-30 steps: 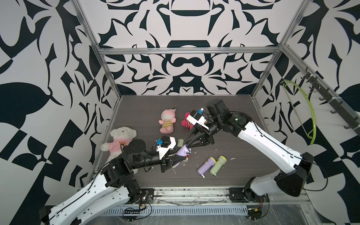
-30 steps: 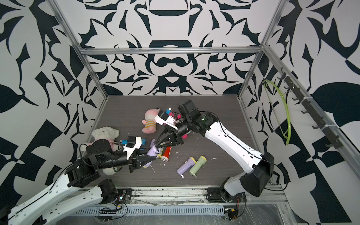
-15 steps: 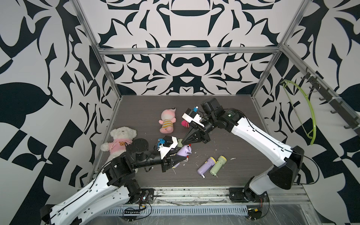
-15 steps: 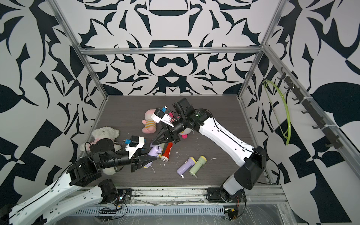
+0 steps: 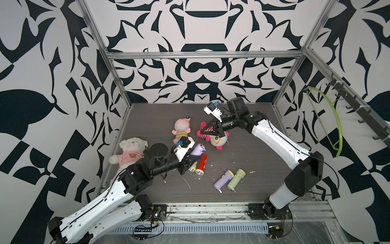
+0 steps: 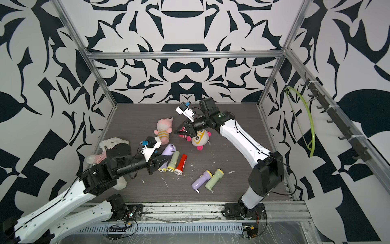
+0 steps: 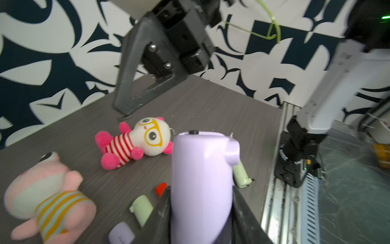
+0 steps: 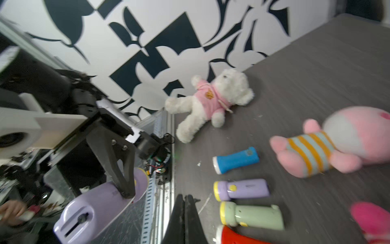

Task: Close the plug at the bottom of the flashlight
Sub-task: Place the flashlight at the center of the board.

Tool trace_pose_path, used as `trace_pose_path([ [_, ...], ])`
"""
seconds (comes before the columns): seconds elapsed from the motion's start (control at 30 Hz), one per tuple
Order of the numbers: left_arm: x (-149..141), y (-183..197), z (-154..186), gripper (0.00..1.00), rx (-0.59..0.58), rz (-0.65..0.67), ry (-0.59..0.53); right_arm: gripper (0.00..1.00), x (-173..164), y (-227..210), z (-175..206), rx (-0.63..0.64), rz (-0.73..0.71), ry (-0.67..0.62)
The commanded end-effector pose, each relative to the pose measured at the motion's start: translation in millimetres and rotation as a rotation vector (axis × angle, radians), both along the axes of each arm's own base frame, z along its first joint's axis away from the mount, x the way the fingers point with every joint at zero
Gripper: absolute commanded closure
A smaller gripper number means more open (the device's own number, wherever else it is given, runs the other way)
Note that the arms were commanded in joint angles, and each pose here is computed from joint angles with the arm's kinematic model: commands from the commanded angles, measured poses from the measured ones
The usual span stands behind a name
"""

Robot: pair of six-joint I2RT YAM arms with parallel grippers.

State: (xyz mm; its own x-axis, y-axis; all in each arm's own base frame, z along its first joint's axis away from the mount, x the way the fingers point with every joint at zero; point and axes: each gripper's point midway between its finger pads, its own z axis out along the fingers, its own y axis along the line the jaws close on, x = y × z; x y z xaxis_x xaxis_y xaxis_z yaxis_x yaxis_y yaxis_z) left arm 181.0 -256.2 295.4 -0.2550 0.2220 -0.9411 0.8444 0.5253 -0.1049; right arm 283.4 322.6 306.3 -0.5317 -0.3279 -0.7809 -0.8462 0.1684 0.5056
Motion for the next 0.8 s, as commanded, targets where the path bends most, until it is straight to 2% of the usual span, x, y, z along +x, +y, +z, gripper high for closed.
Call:
trace_pose_path([
  [0.0,31.2,2.3,3.2,0.83,-0.023,0.116,0.093,1.00,50.4,-33.4,-10.8,-0.152,-0.391,-0.066],
  [0.2,53.1,-13.2,-9.8,0.84,-0.013,0.164,0.201,1.00,65.0,-92.5,-43.4,-0.320,-0.742,-0.058],
  [0.33,58.5,-20.6,-15.9,0.85,-0.031,0.177,0.255,1.00,64.3,-113.4,-62.4,-0.405,-0.834,-0.034],
  [0.57,73.3,-21.2,-27.0,0.87,-0.063,0.299,0.384,1.00,55.6,-138.8,-82.9,-0.506,-0.931,0.013],
  [0.67,78.6,-25.2,-40.8,0.88,-0.092,0.358,0.459,1.00,49.3,-151.4,-84.2,-0.522,-0.982,0.011],
  [0.77,74.5,-38.5,-61.1,0.88,-0.044,0.399,0.488,1.00,44.1,-165.5,-82.9,-0.549,-1.030,-0.007],
])
